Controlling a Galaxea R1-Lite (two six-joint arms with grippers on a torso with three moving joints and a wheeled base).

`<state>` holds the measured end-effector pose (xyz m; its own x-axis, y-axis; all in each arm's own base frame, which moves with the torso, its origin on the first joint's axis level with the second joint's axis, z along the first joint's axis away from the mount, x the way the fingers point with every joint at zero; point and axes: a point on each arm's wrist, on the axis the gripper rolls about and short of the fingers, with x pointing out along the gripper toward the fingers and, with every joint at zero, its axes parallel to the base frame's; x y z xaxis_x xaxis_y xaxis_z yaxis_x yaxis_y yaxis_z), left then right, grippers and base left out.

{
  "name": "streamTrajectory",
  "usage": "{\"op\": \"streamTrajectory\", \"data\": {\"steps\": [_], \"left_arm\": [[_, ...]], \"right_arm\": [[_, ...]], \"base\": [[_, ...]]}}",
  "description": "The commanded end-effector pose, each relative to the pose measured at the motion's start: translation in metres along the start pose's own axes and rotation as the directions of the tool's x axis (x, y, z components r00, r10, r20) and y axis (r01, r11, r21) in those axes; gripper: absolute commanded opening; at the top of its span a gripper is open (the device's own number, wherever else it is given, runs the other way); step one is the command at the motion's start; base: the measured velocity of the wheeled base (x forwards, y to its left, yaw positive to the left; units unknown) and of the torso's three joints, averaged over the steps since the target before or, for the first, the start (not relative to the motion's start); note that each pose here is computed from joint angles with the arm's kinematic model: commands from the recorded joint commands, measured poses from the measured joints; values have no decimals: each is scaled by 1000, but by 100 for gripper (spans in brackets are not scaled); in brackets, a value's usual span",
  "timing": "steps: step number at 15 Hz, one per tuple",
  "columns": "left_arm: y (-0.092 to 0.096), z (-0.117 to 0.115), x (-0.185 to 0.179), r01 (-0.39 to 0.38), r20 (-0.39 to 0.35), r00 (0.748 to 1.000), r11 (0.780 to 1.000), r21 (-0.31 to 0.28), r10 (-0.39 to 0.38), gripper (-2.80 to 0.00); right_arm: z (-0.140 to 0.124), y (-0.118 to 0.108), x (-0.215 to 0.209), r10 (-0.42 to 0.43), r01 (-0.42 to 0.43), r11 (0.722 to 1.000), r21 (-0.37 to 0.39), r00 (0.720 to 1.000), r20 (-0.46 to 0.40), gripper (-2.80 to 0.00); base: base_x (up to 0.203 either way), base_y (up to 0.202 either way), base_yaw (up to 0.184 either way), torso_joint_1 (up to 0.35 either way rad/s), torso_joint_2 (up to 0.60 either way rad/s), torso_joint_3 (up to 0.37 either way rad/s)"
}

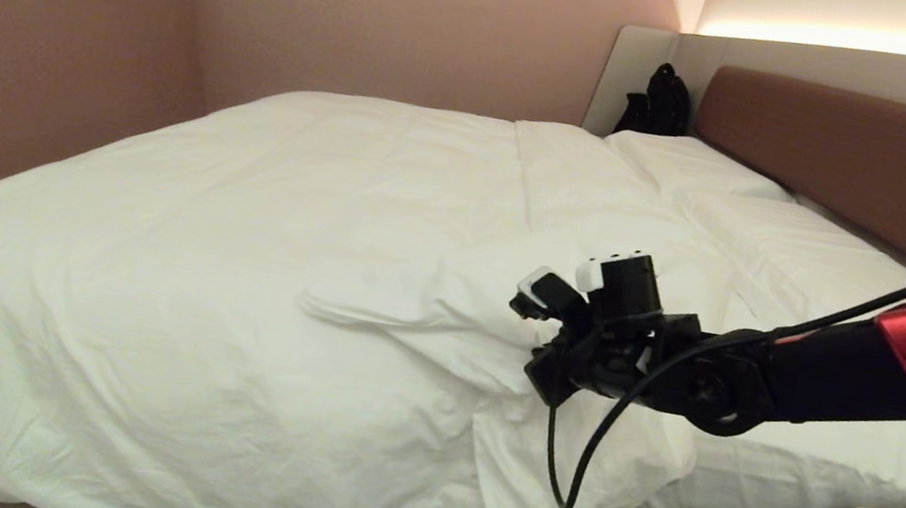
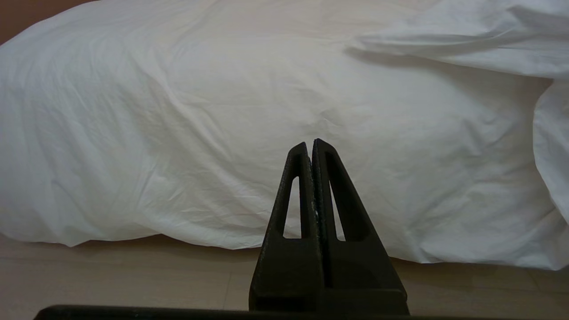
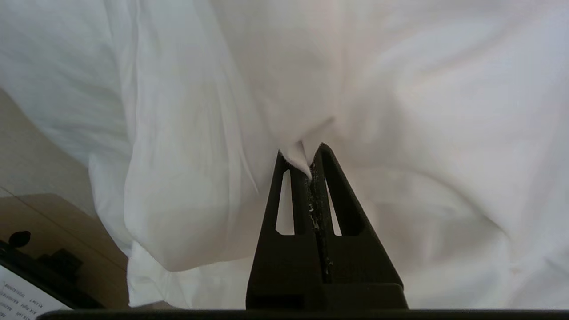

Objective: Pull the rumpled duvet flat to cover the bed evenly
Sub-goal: Flatten the corners of the folded blanket

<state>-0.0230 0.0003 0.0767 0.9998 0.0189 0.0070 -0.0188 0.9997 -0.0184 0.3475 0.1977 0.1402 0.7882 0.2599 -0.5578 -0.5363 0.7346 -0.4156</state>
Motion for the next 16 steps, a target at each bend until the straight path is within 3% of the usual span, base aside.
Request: {"op": "streamTrajectory", "data": {"steps": [1,7,16], "left_arm": [[0,0,0,-1,-1,1000,1000,0,1,-280],[0,0,0,-1,-1,1000,1000,-1,1,-280],[0,0,0,-1,1,1000,1000,-1,1,-280]], "right_arm": [[3,-12,-21,-29,29,999,22,999,27,-280],[-16,-36,-49,-80,79,993,82,997,-1,-280],[-36,-44,-91,-111,112,987,115,994,-10,-280]], "base": [[0,0,0,0,0,0],[0,0,0,0,0,0],[0,0,0,0,0,0]]}}
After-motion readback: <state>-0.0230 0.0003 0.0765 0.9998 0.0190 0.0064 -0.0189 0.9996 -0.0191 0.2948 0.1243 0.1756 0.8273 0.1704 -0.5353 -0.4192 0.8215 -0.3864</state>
